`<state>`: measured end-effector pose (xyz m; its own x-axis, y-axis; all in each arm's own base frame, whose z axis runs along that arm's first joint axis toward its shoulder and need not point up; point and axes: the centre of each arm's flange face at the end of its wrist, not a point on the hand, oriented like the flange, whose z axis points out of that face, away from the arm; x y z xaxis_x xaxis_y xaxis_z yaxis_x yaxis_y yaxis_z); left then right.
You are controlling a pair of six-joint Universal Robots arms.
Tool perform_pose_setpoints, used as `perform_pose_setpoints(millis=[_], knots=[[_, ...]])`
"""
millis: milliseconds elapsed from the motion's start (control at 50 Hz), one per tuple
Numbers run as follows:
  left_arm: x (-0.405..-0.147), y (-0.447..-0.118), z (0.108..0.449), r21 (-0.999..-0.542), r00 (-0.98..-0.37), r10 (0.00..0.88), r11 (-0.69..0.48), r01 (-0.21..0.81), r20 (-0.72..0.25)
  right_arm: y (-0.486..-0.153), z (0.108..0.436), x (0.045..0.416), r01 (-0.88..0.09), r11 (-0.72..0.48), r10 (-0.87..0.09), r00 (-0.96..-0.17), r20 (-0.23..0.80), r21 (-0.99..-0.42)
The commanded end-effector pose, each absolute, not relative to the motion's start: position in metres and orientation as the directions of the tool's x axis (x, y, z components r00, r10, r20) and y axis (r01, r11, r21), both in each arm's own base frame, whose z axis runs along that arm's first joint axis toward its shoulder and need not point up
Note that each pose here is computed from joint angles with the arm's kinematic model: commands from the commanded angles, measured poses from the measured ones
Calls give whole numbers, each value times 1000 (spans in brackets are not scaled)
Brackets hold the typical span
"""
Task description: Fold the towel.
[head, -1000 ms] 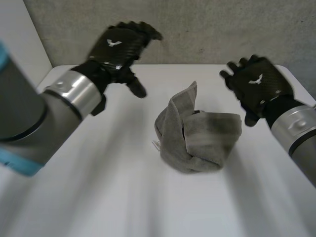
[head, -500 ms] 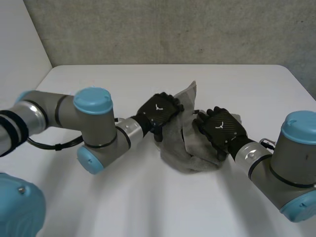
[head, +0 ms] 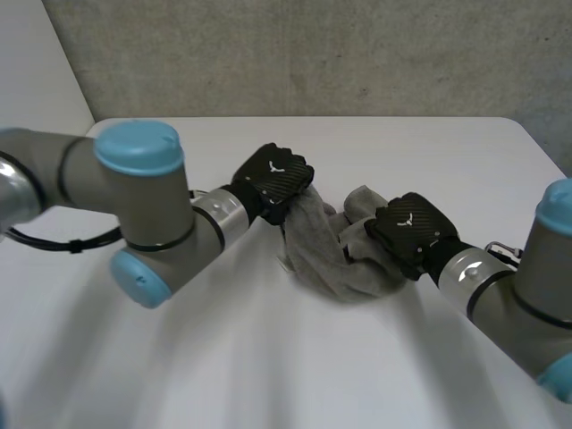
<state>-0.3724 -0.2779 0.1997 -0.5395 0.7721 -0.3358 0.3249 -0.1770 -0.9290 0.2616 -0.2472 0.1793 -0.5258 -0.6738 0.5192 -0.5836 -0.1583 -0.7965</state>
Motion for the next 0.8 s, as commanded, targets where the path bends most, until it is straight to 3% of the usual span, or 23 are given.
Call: perform_pose_setpoints(millis=[20,80,160,220,260,280,320,340,380,400,420,440,460,480,500,540,580,660,720,760,780,800], knots=[[-350,-250,216,-913,-521,796,-93,398,-308,-222,197,253,-606,-23,-817,-447,364,-795],[-343,-240,210,-880,-483,815,-67,471,-320,-217,205,252,-613,7,-855,-413,313,-790],[-338,-241,205,-821,-424,811,-116,559,-403,-228,215,257,-600,-58,-844,-397,360,-798],[-334,-252,203,-807,-437,786,-129,577,-438,-235,217,263,-587,-96,-832,-397,388,-804],[-335,-284,216,-797,-506,689,-176,578,-519,-259,227,273,-533,-151,-789,-442,427,-832],[-335,-284,216,-797,-507,688,-176,578,-519,-259,228,273,-533,-151,-789,-442,427,-832],[-340,-310,246,-799,-596,559,-236,553,-577,-283,257,283,-410,-202,-737,-534,414,-889],[-340,-310,247,-799,-596,558,-237,552,-577,-283,258,283,-410,-202,-737,-535,414,-890],[-340,-325,295,-800,-685,413,-324,505,-600,-299,297,289,-246,-268,-691,-625,364,-931],[-340,-325,295,-800,-686,413,-324,505,-600,-299,297,289,-245,-268,-691,-625,364,-932],[-339,-326,321,-798,-723,352,-373,474,-594,-305,319,290,-144,-303,-671,-670,318,-942],[-337,-321,354,-787,-758,295,-437,435,-583,-307,343,287,-42,-341,-651,-710,268,-939],[-337,-321,355,-787,-758,294,-438,435,-582,-307,344,287,-41,-342,-651,-710,268,-939],[-332,-314,380,-776,-780,258,-483,406,-570,-306,364,281,54,-368,-639,-740,210,-928],[-332,-314,380,-776,-781,258,-483,406,-569,-306,365,281,55,-368,-639,-740,210,-928],[-322,-299,418,-758,-825,209,-558,339,-524,-293,398,272,209,-414,-656,-743,132,-886],[-318,-294,426,-758,-842,205,-573,311,-500,-289,405,268,247,-421,-667,-737,113,-873],[-311,-285,422,-771,-847,225,-568,287,-481,-292,399,253,228,-403,-654,-750,105,-887],[-303,-276,402,-788,-835,251,-537,302,-490,-293,377,249,172,-328,-671,-734,101,-929],[-300,-271,353,-816,-790,322,-458,353,-523,-289,343,252,46,-267,-690,-707,157,-963],[-299,-271,352,-816,-789,322,-457,354,-523,-289,342,252,46,-267,-690,-707,158,-963],[-297,-267,323,-829,-760,372,-408,382,-533,-287,322,253,-41,-252,-692,-690,209,-967]])
